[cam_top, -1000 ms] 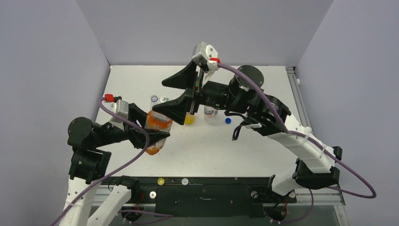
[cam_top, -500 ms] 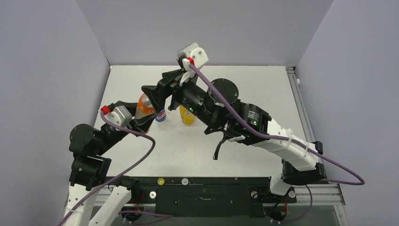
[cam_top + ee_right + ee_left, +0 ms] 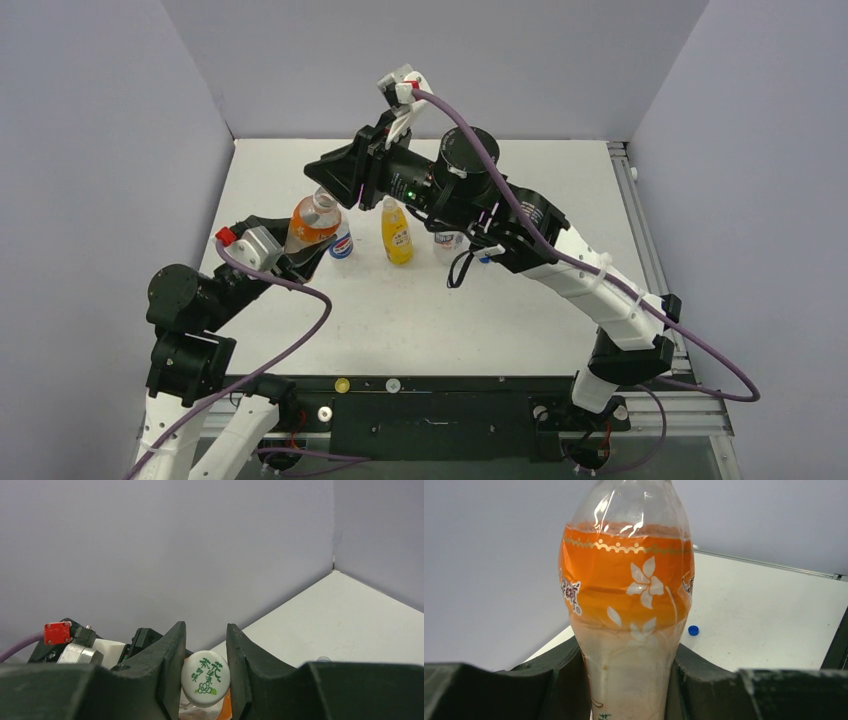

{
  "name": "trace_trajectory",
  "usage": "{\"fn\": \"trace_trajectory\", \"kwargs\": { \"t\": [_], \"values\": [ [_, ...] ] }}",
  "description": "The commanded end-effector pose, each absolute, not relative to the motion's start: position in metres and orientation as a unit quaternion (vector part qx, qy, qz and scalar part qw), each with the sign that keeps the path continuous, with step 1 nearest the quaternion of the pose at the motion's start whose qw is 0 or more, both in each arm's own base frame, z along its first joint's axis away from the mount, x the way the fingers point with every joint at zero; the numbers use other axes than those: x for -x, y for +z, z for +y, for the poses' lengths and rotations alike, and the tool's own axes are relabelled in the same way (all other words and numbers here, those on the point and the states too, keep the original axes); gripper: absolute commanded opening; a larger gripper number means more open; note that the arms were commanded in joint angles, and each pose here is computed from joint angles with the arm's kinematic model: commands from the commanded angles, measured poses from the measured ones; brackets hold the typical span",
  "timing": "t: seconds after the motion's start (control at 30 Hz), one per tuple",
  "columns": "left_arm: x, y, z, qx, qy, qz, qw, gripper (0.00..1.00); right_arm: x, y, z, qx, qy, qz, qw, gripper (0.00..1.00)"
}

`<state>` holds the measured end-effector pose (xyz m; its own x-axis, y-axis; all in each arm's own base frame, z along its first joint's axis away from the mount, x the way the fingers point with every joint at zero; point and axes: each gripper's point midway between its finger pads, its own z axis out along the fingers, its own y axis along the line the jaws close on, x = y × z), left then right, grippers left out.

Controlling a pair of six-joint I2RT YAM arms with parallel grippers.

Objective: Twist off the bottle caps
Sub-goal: Unscrew the bottle cap from the plastic bottle, then place the bottle cap at the center of the board.

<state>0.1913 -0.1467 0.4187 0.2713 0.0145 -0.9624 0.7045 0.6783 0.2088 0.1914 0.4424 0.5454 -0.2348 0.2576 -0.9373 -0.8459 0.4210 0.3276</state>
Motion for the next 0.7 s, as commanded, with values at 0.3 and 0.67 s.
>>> {"fn": "trace_trajectory", "kwargs": {
  "t": [0.3, 0.67],
  "values": [
    [-0.194, 0.418, -0.149, -0.331, -0.236, 0.552, 0.728, 0.01, -0.177, 0.584, 0.380, 0.257, 0.552, 0.549, 0.573, 0.00],
    [-0.175, 0.393, -0.156, -0.348, -0.269, 0.550, 0.710, 0.05, -0.264, 0.332, 0.265, 0.139, 0.283, 0.770, 0.555, 0.00]
  ]
}}
